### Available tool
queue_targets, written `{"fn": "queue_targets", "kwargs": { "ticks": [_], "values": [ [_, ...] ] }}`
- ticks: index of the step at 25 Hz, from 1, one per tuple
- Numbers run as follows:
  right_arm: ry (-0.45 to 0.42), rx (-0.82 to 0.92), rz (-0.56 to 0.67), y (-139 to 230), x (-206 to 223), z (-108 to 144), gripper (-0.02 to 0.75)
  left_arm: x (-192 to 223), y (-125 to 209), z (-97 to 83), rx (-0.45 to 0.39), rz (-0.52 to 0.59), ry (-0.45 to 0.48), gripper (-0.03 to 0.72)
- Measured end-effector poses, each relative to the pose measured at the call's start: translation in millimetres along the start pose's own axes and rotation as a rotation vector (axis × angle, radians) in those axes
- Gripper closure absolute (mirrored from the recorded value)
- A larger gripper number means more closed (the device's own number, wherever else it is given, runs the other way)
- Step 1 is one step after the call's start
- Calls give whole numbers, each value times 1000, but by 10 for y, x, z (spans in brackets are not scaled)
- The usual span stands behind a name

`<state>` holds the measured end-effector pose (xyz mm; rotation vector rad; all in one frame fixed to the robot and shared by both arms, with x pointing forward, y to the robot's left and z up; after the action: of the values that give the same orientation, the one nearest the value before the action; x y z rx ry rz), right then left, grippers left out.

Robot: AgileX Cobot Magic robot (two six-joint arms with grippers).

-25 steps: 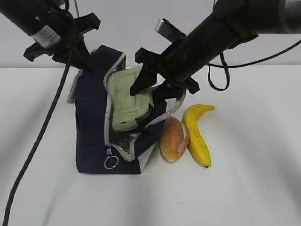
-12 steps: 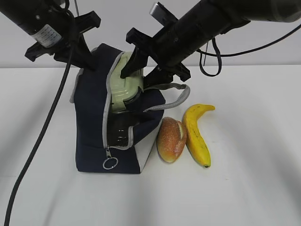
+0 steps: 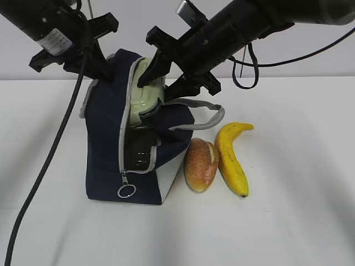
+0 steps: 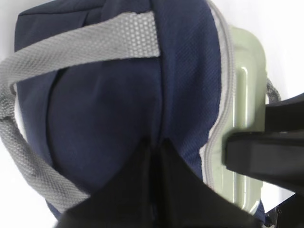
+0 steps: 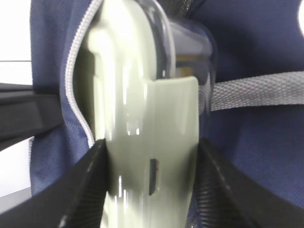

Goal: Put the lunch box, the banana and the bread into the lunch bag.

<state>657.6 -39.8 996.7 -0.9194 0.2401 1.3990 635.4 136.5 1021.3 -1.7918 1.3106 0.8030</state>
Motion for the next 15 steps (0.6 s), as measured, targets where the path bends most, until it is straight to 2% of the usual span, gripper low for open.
{"fn": "queue_targets", "kwargs": {
  "ticks": [15],
  "values": [
    [-50, 30, -1, -6, 89, -3, 350, -9, -21, 25, 8, -9, -12, 688]
  ]
}}
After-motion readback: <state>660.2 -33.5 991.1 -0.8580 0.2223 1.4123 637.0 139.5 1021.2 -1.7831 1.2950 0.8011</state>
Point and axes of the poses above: a point on each arm's last joint axis where the gripper is mounted, x pointing out along that axis toward the gripper, z along the wrist's bending axis when the last joint is at zero, y = z × x, the point moved 7 cm from there along x, pointing out along that axis toward the gripper, and after that the axes turned 14 degrees about -x, right-handed, at the moved point
